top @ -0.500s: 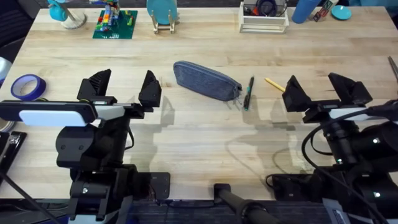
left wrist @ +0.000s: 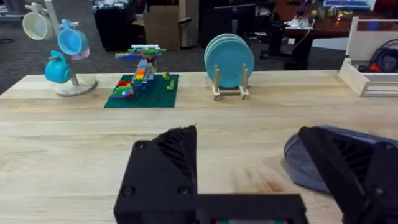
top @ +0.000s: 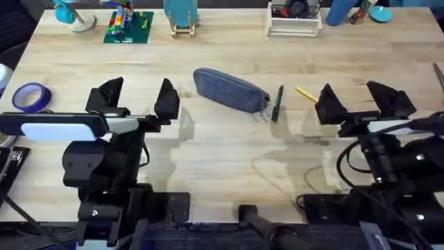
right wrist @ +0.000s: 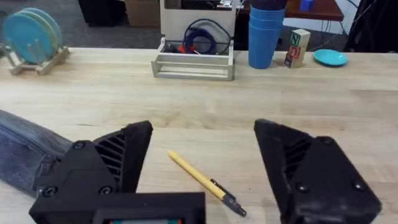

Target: Unzip the bag, pick up the pens from the table one at a time and place them inside, then zip the bag closed.

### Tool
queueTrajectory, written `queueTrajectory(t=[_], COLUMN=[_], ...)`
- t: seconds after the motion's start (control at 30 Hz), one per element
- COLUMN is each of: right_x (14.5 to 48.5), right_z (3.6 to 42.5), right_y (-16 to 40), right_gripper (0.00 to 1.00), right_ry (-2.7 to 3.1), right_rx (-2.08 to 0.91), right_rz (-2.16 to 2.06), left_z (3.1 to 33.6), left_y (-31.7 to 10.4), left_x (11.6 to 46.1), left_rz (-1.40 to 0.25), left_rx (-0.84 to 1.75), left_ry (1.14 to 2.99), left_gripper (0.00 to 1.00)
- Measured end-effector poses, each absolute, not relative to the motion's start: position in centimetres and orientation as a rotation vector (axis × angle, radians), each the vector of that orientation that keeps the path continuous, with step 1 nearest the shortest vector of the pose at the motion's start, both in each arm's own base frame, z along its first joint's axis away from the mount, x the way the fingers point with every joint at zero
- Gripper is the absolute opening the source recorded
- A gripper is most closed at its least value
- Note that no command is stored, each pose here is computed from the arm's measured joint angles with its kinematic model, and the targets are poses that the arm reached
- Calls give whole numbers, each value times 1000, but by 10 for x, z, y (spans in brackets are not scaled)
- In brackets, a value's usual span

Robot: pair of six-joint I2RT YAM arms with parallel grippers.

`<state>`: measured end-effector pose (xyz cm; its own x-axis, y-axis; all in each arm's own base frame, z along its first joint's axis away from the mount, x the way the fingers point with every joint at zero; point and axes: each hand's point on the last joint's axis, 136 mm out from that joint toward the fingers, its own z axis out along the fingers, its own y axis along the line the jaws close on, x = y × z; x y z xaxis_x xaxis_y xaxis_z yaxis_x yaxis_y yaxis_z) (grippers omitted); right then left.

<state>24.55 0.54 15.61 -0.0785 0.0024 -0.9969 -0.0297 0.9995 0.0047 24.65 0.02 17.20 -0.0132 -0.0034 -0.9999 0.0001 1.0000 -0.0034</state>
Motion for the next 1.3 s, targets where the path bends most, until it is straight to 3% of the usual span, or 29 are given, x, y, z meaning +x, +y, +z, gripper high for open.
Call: queueTrajectory(t=[0.33,0.63,0.87,1.0,1.3], right_x=[244,248,274,291,315], right_z=[169,224,263,279,307], right_y=[5,5,11,18,30], right_gripper=[996,996,996,996,996], right_ry=[1638,1639,1729,1829,1998], right_rx=[-17,-17,-43,-72,-103], right_rz=[23,22,55,98,162], left_z=[162,206,245,261,255], left_y=[0,-8,-20,-30,-39], left_x=[245,256,282,296,311], left_rz=[1,-5,-26,-61,-123], left_rx=[7,72,189,268,408], left_ry=[1669,1705,1782,1868,2208], left_gripper=[991,991,992,991,991])
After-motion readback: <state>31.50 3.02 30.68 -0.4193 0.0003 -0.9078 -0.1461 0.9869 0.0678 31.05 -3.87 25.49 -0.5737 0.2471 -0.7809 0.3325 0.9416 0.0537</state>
